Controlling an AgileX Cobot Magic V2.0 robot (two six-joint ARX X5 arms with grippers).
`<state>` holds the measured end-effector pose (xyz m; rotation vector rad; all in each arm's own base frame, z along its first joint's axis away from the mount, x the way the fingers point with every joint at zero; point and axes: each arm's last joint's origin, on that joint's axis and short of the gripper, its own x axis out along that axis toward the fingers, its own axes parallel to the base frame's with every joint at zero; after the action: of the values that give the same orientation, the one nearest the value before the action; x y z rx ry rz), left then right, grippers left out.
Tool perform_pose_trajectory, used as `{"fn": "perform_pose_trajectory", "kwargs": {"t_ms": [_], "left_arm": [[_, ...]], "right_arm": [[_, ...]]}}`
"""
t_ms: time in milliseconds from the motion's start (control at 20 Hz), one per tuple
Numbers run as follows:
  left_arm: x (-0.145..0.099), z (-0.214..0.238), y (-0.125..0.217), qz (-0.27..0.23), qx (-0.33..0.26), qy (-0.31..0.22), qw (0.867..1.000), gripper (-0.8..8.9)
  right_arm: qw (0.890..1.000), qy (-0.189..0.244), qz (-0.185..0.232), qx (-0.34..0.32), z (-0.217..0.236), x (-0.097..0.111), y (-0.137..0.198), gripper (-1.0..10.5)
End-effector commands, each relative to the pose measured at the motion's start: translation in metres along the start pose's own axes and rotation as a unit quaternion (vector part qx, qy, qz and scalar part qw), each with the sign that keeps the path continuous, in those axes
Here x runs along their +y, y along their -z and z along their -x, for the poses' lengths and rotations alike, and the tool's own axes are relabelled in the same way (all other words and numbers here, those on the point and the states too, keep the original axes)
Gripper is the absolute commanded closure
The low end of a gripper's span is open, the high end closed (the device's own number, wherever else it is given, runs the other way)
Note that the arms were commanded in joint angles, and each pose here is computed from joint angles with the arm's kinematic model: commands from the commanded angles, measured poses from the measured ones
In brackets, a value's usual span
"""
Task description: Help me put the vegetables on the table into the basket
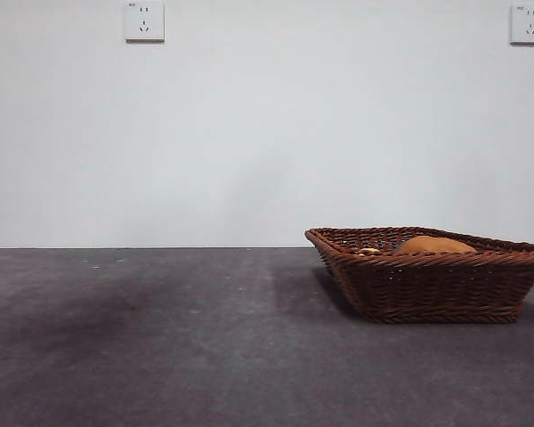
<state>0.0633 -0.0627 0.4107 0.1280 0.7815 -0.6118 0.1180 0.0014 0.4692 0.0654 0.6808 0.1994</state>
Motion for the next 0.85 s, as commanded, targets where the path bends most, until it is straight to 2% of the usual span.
{"fn": "perform_pose_trajectory", "kwargs": {"t_ms": [50, 150, 200, 350, 600, 850], "left_arm": [[0.018, 0.0, -0.002, 0.038, -0.021, -0.078, 0.996, 8.17], [0.034, 0.001, -0.002, 0.036, -0.078, -0.144, 0.986, 8.17], [0.042, -0.001, 0.0, 0.035, -0.124, -0.177, 0.976, 8.17], [0.058, -0.018, 0.018, 0.022, -0.246, -0.21, 0.946, 8.17], [0.083, -0.1, 0.095, 0.035, -0.268, -0.244, 0.931, 8.17], [0.098, -0.157, 0.16, 0.098, -0.33, -0.253, 0.904, 8.17]], "right_arm": [[0.999, -0.001, -0.014, 0.039, -0.019, -0.005, -0.005, 9.6], [0.998, -0.002, -0.02, 0.066, -0.038, -0.01, -0.012, 9.6], [0.996, -0.002, -0.024, 0.081, -0.049, -0.013, -0.016, 9.6], [0.992, -0.004, -0.035, 0.124, -0.081, -0.021, -0.024, 9.6], [0.981, -0.005, -0.05, 0.186, -0.128, -0.033, -0.03, 9.6], [0.972, -0.007, -0.06, 0.226, -0.158, -0.04, -0.03, 9.6]]}}
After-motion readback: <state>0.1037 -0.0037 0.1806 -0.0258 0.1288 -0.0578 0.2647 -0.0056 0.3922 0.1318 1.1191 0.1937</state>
